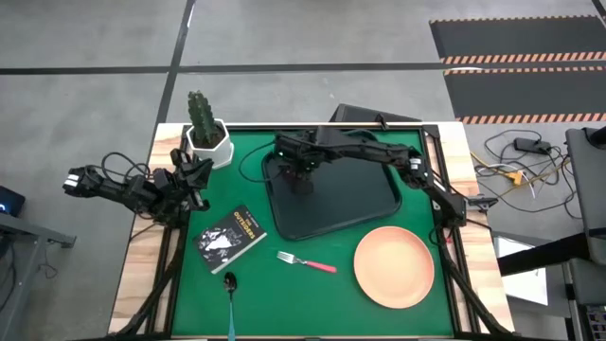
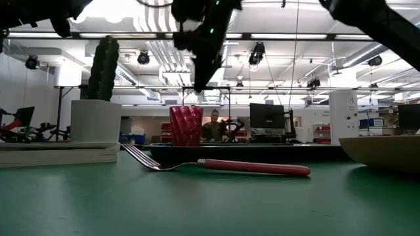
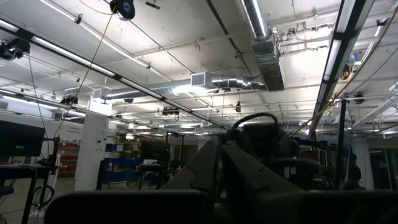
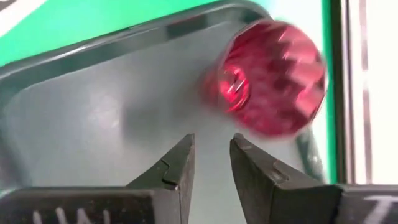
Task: Pick and place plate/cup/fork/spoon on tray
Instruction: Put the pink plate on the black serving tray to the bottom right of the red cup
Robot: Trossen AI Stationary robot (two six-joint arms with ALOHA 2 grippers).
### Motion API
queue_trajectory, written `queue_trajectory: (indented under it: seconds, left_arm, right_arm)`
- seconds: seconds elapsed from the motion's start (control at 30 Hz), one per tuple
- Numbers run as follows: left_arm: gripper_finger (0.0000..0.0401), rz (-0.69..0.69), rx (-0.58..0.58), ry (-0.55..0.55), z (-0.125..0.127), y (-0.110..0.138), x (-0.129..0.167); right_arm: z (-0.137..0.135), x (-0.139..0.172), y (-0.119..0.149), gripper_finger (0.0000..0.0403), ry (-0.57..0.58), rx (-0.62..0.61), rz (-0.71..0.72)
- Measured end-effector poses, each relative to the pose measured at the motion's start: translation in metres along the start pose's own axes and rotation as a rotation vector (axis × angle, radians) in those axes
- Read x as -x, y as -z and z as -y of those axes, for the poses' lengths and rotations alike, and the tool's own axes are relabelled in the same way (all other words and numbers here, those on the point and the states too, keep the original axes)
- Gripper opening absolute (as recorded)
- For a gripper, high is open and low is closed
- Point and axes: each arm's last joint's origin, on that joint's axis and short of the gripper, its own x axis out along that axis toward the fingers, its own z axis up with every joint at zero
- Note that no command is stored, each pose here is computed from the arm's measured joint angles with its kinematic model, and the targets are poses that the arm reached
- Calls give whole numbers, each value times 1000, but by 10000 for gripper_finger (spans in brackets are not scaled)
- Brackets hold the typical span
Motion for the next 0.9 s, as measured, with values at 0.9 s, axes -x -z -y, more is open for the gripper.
queue_trajectory:
  seconds: [0.9]
  left_arm:
    - [8,-1,7,0,0,0,0]
  right_arm:
    - [-251,51,71,68,-214,-71,-163]
